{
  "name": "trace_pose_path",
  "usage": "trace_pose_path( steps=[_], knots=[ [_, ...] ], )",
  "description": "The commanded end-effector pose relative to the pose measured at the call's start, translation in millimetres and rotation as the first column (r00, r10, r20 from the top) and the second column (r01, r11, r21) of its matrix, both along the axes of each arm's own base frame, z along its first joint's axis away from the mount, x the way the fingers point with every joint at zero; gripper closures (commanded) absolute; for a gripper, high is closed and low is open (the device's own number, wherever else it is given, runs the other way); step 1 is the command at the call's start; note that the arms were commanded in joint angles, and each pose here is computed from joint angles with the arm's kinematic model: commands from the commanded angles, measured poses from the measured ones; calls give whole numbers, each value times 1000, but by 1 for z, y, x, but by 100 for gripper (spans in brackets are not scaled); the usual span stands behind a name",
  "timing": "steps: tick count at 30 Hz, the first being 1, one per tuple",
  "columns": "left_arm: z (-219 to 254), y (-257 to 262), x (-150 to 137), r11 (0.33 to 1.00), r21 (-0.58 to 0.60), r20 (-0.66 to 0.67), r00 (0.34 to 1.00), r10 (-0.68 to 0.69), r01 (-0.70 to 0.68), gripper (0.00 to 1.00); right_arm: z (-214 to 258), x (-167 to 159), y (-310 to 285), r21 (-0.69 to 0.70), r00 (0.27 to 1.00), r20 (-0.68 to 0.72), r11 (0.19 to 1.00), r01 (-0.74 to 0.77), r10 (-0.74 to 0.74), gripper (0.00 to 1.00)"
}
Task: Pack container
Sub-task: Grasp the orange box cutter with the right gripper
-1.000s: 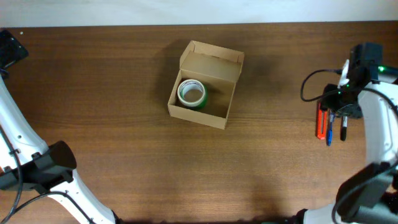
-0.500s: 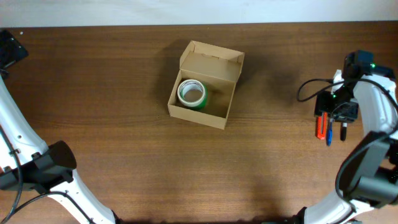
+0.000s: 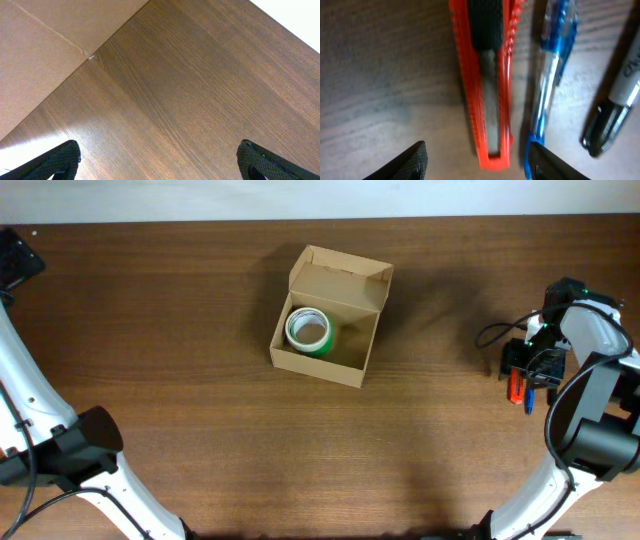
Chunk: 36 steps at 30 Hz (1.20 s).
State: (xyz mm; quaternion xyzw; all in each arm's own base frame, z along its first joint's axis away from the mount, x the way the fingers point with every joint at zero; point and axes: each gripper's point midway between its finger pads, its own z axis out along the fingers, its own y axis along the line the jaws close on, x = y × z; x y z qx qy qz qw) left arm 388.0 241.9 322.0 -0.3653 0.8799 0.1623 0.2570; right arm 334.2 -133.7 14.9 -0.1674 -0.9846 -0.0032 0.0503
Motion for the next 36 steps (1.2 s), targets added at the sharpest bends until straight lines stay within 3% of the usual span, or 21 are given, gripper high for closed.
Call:
trace_pose_path(
  steps=[1, 10, 18, 22, 27, 32, 36],
  knots=[
    [5, -1, -3, 1000, 3, 5, 1000, -6, 6, 0, -11, 1, 4, 45, 1000, -2, 999, -7, 7, 34],
    [5, -1, -3, 1000, 4, 6, 1000, -6, 6, 0, -23, 15, 6, 74, 999, 48, 997, -25, 21, 36],
    [5, -1, -3, 1000, 4, 6, 1000, -6, 6, 0, -24, 30, 0, 47, 994, 106, 998, -28, 23, 50],
    [5, -1, -3, 1000, 4, 6, 1000, -6, 6, 0, -24, 31, 0, 45, 994, 112, 999, -25, 20, 61],
    [5, -1, -3, 1000, 4, 6, 1000, -6, 6, 0, -25, 29, -6, 9, 995, 96, 1000, 6, -7, 96],
    [5, -1, -3, 1000, 3, 5, 1000, -6, 6, 0, -19, 25, 3, 56, 997, 75, 998, 7, -12, 96],
    [5, -1, -3, 1000, 3, 5, 1000, -6, 6, 0, 6, 41, 20, 123, 994, 114, 992, -16, 2, 96]
  ],
)
